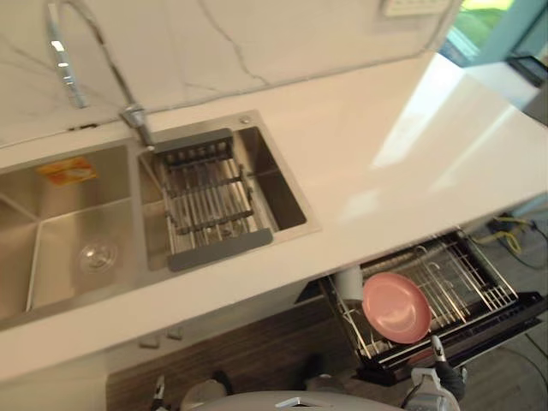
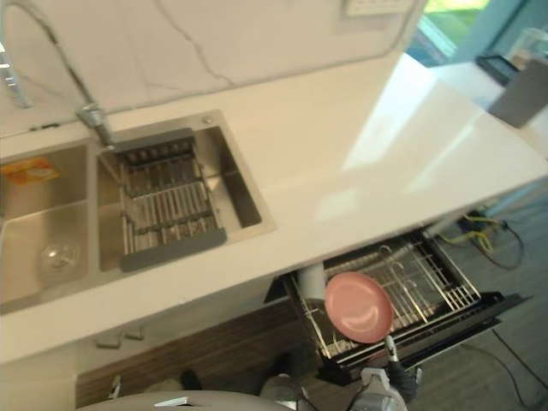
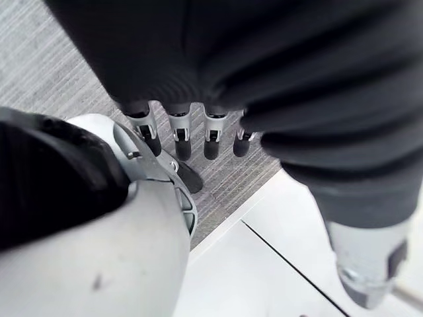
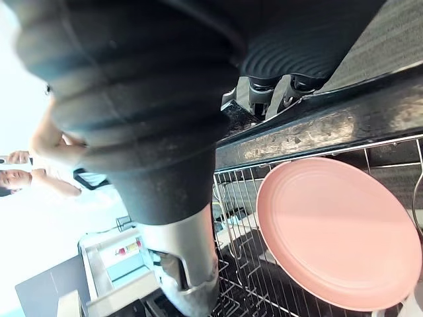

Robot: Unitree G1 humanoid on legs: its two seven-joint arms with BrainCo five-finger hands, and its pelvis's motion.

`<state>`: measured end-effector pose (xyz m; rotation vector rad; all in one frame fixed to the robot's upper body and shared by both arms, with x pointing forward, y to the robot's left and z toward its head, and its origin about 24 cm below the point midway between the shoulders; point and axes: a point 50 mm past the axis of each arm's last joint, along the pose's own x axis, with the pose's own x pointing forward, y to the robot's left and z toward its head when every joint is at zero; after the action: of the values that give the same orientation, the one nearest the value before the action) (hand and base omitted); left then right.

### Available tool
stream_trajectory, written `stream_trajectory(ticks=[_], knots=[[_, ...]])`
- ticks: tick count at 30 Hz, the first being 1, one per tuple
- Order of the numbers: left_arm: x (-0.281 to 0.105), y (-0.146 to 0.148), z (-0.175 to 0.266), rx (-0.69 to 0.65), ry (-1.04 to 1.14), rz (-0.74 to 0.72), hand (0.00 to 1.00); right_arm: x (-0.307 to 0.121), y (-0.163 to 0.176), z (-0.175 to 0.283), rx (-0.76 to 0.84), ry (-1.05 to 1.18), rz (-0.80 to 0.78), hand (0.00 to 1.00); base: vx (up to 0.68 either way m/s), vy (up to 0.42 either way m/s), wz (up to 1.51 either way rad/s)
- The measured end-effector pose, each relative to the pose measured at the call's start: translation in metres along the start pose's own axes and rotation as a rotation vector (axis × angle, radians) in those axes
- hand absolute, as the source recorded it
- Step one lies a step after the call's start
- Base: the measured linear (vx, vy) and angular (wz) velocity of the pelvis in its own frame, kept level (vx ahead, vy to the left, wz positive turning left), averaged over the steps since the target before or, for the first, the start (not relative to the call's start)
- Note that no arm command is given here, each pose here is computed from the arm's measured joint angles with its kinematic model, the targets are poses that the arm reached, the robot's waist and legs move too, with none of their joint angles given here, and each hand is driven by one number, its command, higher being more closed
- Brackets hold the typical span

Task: Walk over to the sink, pick up the cup, carry it to the dishwasher, place the cup inside the dishwasher, then close the dishwasher door

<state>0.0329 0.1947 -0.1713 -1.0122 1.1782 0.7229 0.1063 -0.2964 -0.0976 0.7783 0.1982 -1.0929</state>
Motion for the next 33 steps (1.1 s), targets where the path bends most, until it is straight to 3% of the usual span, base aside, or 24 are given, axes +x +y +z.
stream_trajectory(ticks=[6,14,18,21,24,25,29,31,33], knots=[[0.0,-0.002,-0.007,-0.121,0.024,-0.073,0.0,0.016,0.061,0.005,0.041,-0.023,0.165,0.0,-0.13,-0.021,0.39],[0.0,-0.005,-0.018,-0.151,0.079,-0.151,0.0,0.027,0.157,0.033,0.156,-0.065,0.401,0.0,-0.06,-0.01,0.24],[0.0,-0.01,-0.007,-0.116,0.022,-0.22,0.0,0.022,0.166,0.034,0.242,-0.067,0.425,0.0,-0.04,-0.045,0.19],[0.002,-0.02,0.0,-0.019,-0.054,-0.257,0.0,0.015,0.176,0.032,0.24,-0.068,0.466,0.0,-0.06,-0.067,0.12],[0.004,-0.032,-0.001,0.173,-0.099,-0.255,0.0,0.004,0.172,0.02,0.157,-0.039,0.515,0.0,0.01,-0.037,-0.03],[0.005,-0.034,-0.002,0.23,-0.111,-0.241,0.0,-0.004,0.166,0.007,0.065,-0.006,0.547,0.0,-0.03,-0.041,-0.31],[0.005,-0.032,-0.001,0.197,-0.128,-0.227,0.0,-0.033,0.12,-0.056,-0.251,0.186,0.537,0.0,-0.03,-0.031,-0.25],[0.004,-0.031,0.002,0.173,-0.118,-0.212,0.0,-0.04,0.074,-0.083,-0.416,0.303,0.405,0.0,0.03,-0.003,-0.21],[0.004,-0.03,0.004,0.142,-0.119,-0.213,0.0,-0.034,0.049,-0.079,-0.482,0.299,0.292,0.0,0.07,0.046,-0.36]])
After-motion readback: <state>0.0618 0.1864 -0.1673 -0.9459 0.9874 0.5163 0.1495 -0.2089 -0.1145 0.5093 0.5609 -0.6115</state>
